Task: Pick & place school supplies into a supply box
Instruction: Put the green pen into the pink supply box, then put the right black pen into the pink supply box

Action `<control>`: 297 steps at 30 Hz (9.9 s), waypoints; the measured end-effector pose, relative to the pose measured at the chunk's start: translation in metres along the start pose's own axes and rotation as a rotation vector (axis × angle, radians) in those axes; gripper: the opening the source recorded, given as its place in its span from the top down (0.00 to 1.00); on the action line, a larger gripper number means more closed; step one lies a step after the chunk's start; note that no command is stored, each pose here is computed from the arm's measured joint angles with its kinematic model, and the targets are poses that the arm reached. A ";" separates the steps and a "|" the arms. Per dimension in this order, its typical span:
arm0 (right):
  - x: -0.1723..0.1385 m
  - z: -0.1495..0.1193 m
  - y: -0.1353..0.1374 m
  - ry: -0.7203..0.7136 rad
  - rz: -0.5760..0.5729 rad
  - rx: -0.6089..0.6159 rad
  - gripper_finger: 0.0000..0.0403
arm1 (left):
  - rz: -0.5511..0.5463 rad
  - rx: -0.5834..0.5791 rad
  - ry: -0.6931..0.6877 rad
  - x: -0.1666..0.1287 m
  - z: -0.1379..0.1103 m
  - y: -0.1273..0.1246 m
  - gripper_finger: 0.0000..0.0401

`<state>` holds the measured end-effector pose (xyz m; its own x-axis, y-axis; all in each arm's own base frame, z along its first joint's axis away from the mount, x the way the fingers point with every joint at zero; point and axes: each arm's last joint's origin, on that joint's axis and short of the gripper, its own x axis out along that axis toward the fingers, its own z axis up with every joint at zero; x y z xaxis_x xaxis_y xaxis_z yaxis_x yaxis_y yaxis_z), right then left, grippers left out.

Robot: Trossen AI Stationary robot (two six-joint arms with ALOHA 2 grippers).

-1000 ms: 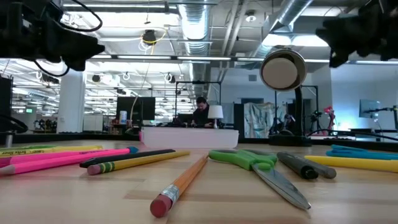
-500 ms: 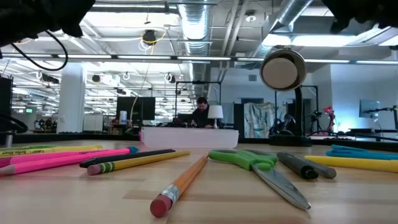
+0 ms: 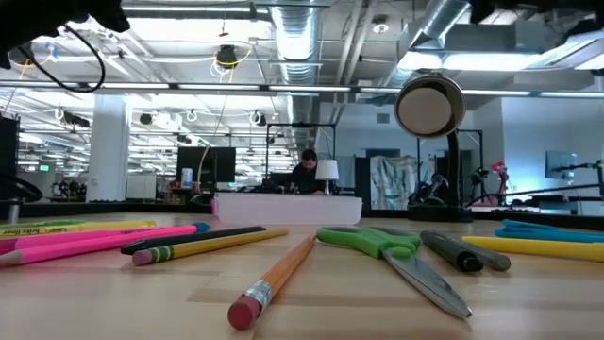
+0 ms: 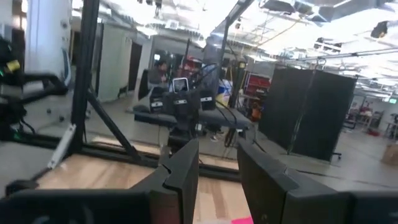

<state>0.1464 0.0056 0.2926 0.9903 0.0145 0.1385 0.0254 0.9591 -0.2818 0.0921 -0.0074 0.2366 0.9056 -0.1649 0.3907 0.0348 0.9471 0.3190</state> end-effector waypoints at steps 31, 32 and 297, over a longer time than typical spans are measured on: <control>0.074 -0.049 0.015 0.404 0.047 0.041 0.73 | 0.269 -0.543 1.484 0.130 -0.034 -0.027 0.61; 0.075 -0.051 0.016 0.420 0.051 0.040 0.73 | 0.299 -0.566 1.512 0.131 -0.035 -0.031 0.61; 0.031 -0.138 0.126 1.657 -0.326 0.566 0.97 | 0.117 0.025 0.954 0.117 -0.090 -0.053 0.51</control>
<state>0.1991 0.0879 0.1302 0.0524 -0.1071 -0.9929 0.5384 0.8404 -0.0623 0.2343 -0.0519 0.1877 0.8657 0.2341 -0.4424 -0.0764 0.9353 0.3455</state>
